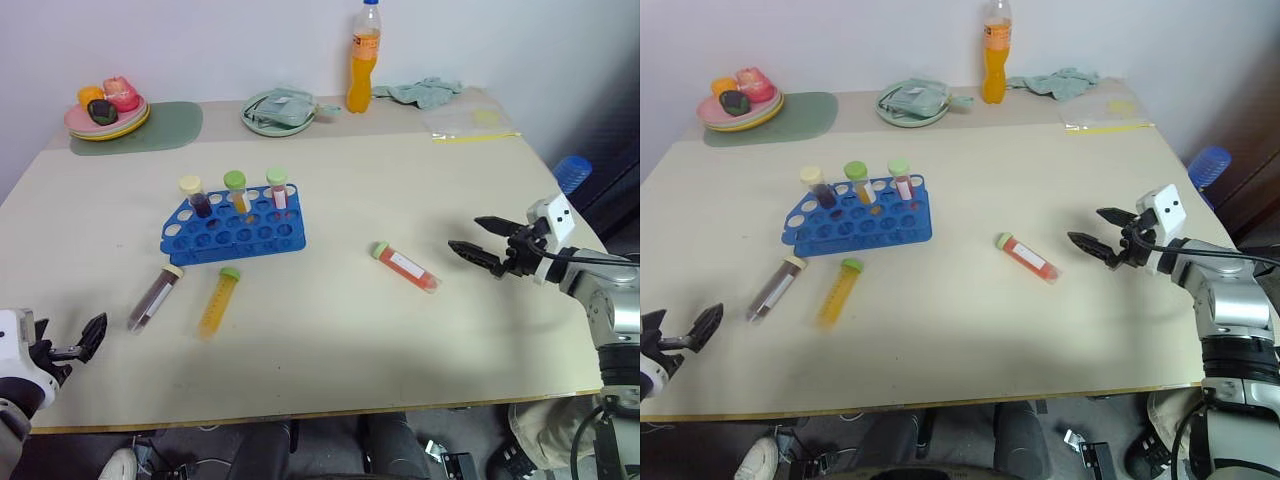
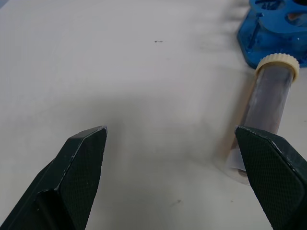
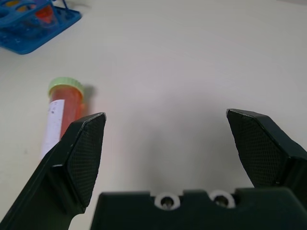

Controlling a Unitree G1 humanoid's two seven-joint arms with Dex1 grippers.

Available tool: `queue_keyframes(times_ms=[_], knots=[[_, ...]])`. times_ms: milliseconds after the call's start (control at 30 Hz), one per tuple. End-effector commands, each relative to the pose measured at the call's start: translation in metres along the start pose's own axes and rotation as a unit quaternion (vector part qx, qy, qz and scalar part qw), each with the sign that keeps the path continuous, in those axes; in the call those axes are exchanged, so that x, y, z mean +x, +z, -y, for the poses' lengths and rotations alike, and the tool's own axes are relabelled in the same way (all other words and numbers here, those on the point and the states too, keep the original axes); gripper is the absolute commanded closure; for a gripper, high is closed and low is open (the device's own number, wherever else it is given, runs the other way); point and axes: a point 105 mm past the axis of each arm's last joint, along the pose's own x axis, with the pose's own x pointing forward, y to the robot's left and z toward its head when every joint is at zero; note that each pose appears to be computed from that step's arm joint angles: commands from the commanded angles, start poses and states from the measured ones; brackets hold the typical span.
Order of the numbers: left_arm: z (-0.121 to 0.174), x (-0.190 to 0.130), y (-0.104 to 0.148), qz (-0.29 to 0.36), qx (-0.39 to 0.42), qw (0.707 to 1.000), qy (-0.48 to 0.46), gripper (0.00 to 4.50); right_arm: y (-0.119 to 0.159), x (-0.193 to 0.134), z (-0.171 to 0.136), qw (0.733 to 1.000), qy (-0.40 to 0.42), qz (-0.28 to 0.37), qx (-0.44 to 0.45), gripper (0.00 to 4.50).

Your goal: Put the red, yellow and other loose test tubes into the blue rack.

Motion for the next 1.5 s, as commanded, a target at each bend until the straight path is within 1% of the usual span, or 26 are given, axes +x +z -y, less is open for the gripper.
queue_keyframes(times_ms=[33, 267, 467, 567, 633, 733, 833, 900, 933, 967, 1000, 1067, 1133, 1167, 1300, 1400, 1500], knots=[[-0.005, -0.005, 0.011, 0.016, 0.015, 1.000, 0.011, 0.13, 0.015, -0.002, 0.001, 1.000, 0.002, 0.014, -0.024, 0.03], [-0.006, 0.002, 0.016, 0.023, 0.017, 1.000, 0.011, 0.13, 0.016, 0.002, -0.004, 1.000, 0.005, 0.016, -0.026, 0.03], [-0.002, 0.011, 0.026, 0.042, 0.020, 0.999, 0.002, 0.13, 0.018, 0.008, -0.009, 1.000, 0.000, 0.018, -0.019, 0.03], [-0.003, 0.017, 0.026, 0.048, 0.019, 0.999, 0.004, 0.13, 0.019, 0.012, -0.018, 1.000, 0.003, 0.014, -0.024, 0.03], [0.005, 0.025, 0.030, 0.056, 0.018, 0.998, -0.007, 0.13, 0.025, 0.011, -0.021, 1.000, 0.004, 0.015, -0.027, 0.03], [0.026, 0.037, 0.038, 0.065, 0.025, 0.996, -0.057, 0.13, 0.040, 0.010, -0.034, 0.999, 0.012, 0.027, -0.021, 0.03], [0.047, 0.047, 0.046, 0.076, 0.039, 0.990, -0.111, 0.13, 0.046, 0.015, -0.053, 0.999, 0.031, 0.011, -0.033, 0.03], [0.048, 0.049, 0.048, 0.080, 0.041, 0.989, -0.121, 0.13, 0.048, 0.018, -0.061, 0.999, 0.033, 0.006, -0.034, 0.03], [0.062, 0.051, 0.053, 0.088, 0.045, 0.983, -0.154, 0.13, 0.048, 0.020, -0.070, 0.998, 0.045, -0.020, -0.045, 0.03], [0.081, 0.052, 0.058, 0.095, 0.052, 0.975, -0.194, 0.13, 0.048, 0.022, -0.080, 0.996, 0.062, -0.045, -0.046, 0.03], [0.104, 0.050, 0.061, 0.100, 0.062, 0.963, -0.241, 0.13, 0.045, 0.024, -0.087, 0.993, 0.070, -0.090, -0.044, 0.03], [0.134, 0.045, 0.060, 0.103, 0.084, 0.943, -0.306, 0.13, 0.038, 0.029, -0.094, 0.986, 0.064, -0.153, -0.033, 0.03], [0.158, 0.038, 0.054, 0.099, 0.111, 0.922, -0.357, 0.13, 0.030, 0.035, -0.094, 0.977, 0.043, -0.207, -0.017, 0.03], [0.164, 0.036, 0.052, 0.098, 0.120, 0.916, -0.370, 0.13, 0.029, 0.037, -0.094, 0.974, 0.036, -0.224, -0.012, 0.03], [0.201, 0.020, 0.040, 0.098, 0.149, 0.877, -0.446, 0.13, 0.039, 0.050, -0.092, 0.969, 0.016, -0.245, -0.005, 0.03], [0.210, 0.015, 0.038, 0.102, 0.151, 0.866, -0.465, 0.13, 0.041, 0.054, -0.092, 0.965, 0.013, -0.261, 0.008, 0.03], [0.229, 0.001, 0.033, 0.105, 0.157, 0.843, -0.503, 0.13, 0.041, 0.062, -0.088, 0.960, 0.006, -0.281, 0.005, 0.03]])
